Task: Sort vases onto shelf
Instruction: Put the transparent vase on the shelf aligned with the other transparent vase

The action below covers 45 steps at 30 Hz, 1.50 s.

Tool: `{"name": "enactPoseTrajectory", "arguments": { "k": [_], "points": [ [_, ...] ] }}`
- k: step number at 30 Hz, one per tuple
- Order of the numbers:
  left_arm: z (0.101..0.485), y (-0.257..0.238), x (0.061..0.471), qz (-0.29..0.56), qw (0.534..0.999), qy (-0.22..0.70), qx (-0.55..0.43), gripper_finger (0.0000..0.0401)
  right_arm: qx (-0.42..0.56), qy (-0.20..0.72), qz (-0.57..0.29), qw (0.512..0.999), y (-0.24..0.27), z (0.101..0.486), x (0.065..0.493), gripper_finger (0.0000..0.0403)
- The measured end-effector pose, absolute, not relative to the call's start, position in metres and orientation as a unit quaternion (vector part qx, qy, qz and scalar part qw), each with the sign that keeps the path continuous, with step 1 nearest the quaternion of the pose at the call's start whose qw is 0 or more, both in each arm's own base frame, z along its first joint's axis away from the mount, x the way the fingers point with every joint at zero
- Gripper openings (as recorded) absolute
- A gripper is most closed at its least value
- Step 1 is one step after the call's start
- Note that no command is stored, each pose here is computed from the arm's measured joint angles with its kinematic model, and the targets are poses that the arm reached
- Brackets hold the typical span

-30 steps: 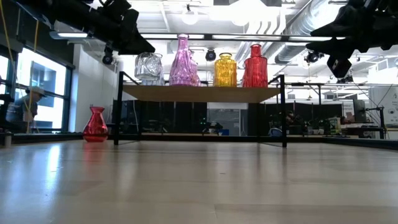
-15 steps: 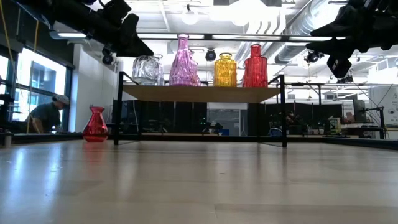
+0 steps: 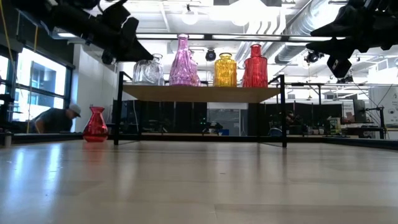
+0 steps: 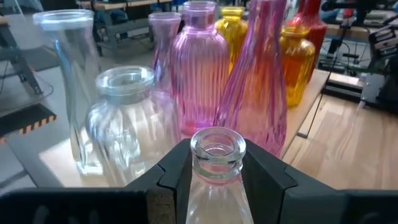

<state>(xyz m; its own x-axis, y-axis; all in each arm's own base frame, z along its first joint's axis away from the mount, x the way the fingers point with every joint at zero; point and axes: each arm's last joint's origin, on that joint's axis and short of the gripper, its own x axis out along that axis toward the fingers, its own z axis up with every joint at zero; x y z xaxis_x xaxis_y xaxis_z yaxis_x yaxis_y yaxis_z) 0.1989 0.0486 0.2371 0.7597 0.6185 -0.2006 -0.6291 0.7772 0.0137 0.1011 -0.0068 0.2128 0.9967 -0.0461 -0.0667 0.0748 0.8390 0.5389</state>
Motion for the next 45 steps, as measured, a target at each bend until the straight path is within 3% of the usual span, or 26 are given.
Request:
{"name": "enactPoseTrajectory", "arguments": {
  "k": [33, 45],
  "points": [
    [0.2367, 0.0499, 0.1981, 0.337, 0.938, 0.077, -0.01, 0.0104, 0.282, 0.026, -0.031, 0.959, -0.0068, 0.2128, 0.1011, 0.0103],
    [0.2349, 0.0501, 0.1976, 0.342, 0.936, 0.083, -0.02, 0.0128, 0.282, 0.026, -0.031, 0.959, -0.0068, 0.2128, 0.1011, 0.0103]
  ]
}}
